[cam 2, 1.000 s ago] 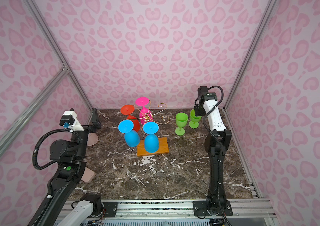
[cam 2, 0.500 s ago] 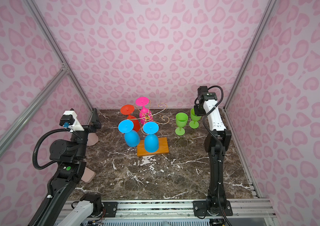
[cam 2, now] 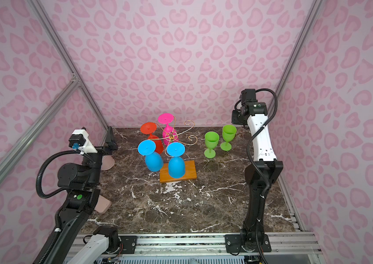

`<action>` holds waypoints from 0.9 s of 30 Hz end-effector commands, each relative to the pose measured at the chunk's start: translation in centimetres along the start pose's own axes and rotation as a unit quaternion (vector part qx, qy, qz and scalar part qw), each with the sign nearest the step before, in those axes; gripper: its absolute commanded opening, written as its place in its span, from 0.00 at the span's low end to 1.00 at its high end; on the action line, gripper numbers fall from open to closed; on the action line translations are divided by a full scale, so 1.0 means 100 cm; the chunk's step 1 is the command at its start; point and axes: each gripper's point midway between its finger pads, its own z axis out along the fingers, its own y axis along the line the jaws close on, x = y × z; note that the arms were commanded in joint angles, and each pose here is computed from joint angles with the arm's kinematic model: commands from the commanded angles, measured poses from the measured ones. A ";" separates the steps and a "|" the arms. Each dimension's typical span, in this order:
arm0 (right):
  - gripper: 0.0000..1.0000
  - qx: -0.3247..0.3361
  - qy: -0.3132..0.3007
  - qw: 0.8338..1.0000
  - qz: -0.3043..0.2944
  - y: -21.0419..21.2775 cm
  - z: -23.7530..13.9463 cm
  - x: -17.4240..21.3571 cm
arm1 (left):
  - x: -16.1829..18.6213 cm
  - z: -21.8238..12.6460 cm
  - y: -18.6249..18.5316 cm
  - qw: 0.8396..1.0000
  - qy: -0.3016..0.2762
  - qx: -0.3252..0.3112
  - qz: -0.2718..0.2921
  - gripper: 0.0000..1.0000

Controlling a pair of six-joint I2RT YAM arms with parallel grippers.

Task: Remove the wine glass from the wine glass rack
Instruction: 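Move the open right gripper to the foot of a blue glass on the rack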

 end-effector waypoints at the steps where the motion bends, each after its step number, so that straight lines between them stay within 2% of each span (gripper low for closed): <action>1: 0.44 -0.088 -0.067 0.993 0.031 0.030 -0.027 -0.019 | -0.004 -0.001 0.003 1.000 -0.008 -0.007 -0.013 0.97; 7: 0.53 -0.190 -0.175 0.964 0.069 0.055 -0.103 -0.010 | -0.003 -0.002 0.008 1.000 -0.008 -0.017 -0.012 0.97; 12: 0.64 -0.249 -0.213 0.942 0.077 0.066 -0.167 0.022 | -0.001 -0.002 0.011 1.000 -0.005 -0.025 -0.013 0.97; 16: 0.67 -0.314 -0.198 0.924 0.089 0.081 -0.196 0.058 | 0.001 0.000 0.010 1.000 -0.002 -0.022 -0.016 0.97; 21: 0.67 -0.416 -0.161 0.889 0.100 0.111 -0.231 0.096 | 0.000 -0.001 0.013 0.999 -0.004 -0.025 -0.022 0.97; 25: 0.63 -0.448 -0.115 0.883 0.084 0.138 -0.238 0.125 | -0.001 -0.001 0.014 0.999 -0.005 -0.026 -0.024 0.97; 27: 0.57 -0.462 -0.080 0.880 0.079 0.153 -0.233 0.143 | 0.000 -0.002 0.014 0.999 -0.004 -0.025 -0.026 0.97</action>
